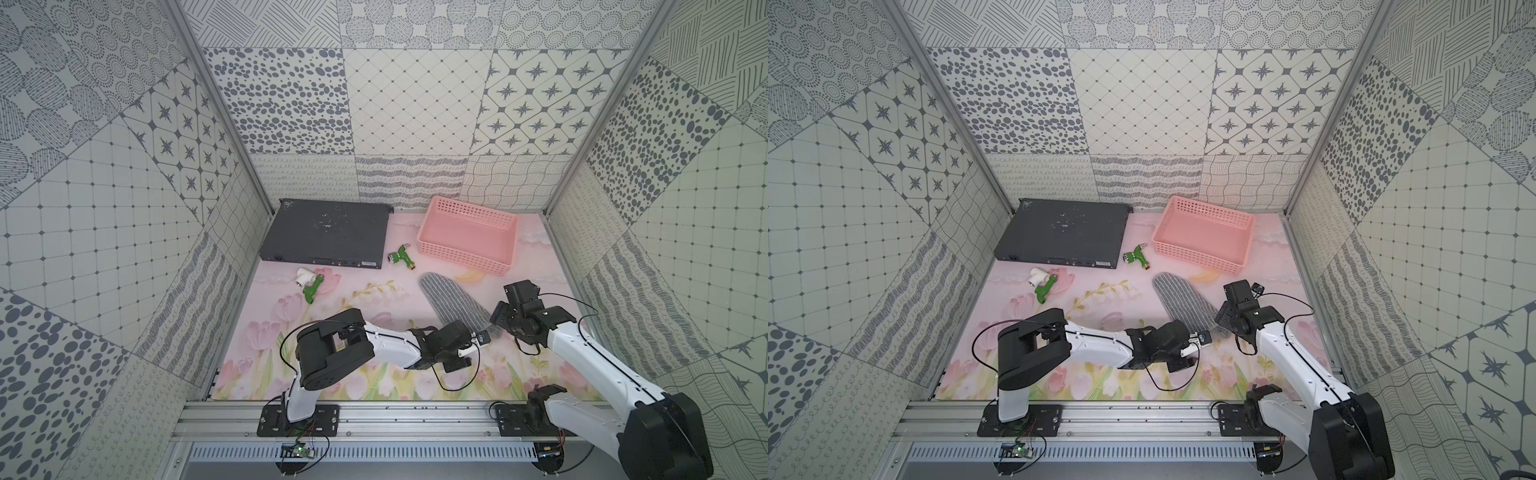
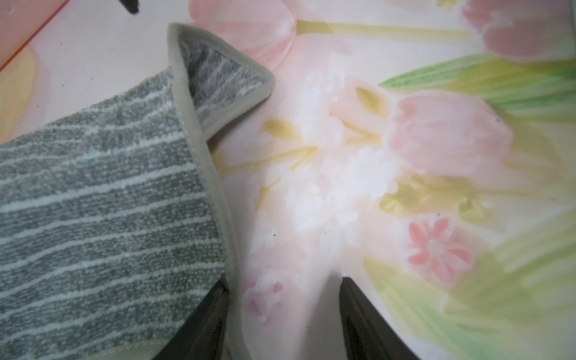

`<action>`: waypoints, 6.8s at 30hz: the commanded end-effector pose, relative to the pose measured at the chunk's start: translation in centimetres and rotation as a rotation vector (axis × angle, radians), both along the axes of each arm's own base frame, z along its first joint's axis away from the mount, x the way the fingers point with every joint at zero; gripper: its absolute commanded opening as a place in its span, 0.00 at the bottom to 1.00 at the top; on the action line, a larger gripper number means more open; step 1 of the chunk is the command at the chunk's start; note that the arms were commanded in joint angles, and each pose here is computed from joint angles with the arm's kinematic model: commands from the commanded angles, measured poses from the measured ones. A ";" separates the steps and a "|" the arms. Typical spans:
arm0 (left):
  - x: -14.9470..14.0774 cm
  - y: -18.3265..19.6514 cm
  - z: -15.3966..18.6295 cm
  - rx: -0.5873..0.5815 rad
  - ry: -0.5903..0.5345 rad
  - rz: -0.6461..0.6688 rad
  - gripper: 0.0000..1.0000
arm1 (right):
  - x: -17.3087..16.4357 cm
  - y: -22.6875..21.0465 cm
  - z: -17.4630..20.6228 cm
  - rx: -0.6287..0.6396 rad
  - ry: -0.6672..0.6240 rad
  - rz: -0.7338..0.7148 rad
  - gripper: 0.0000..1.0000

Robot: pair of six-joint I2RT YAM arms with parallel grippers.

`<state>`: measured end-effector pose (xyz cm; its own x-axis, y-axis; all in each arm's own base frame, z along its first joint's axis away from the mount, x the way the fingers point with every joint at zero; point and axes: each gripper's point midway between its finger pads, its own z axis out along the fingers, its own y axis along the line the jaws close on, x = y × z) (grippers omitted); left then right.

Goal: Fold the square dishcloth
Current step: Flatten out the cleaning item at the center of the board, then fold the cleaning item at the center of the board.

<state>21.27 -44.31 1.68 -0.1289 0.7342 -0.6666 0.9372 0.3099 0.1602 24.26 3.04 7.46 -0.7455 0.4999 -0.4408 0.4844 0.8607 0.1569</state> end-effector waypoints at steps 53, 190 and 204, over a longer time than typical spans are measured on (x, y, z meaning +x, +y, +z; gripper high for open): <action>7.5 18.3 9.6 -0.253 0.273 0.927 0.00 | -4.9 17.1 0.6 0.147 -0.046 0.568 0.73; 22.6 22.6 10.6 -0.426 0.334 0.870 0.00 | 20.5 12.9 0.2 -0.425 0.079 0.604 0.00; 17.2 23.8 11.0 -0.521 0.384 0.870 0.00 | 15.0 14.4 2.9 -0.367 -0.066 0.607 0.01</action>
<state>39.34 -20.29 11.98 -0.7428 -0.0227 -0.6691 0.3206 0.8653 -0.3852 39.36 16.80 9.46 -0.8378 -0.2212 -0.4991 -0.1280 0.9683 -0.2144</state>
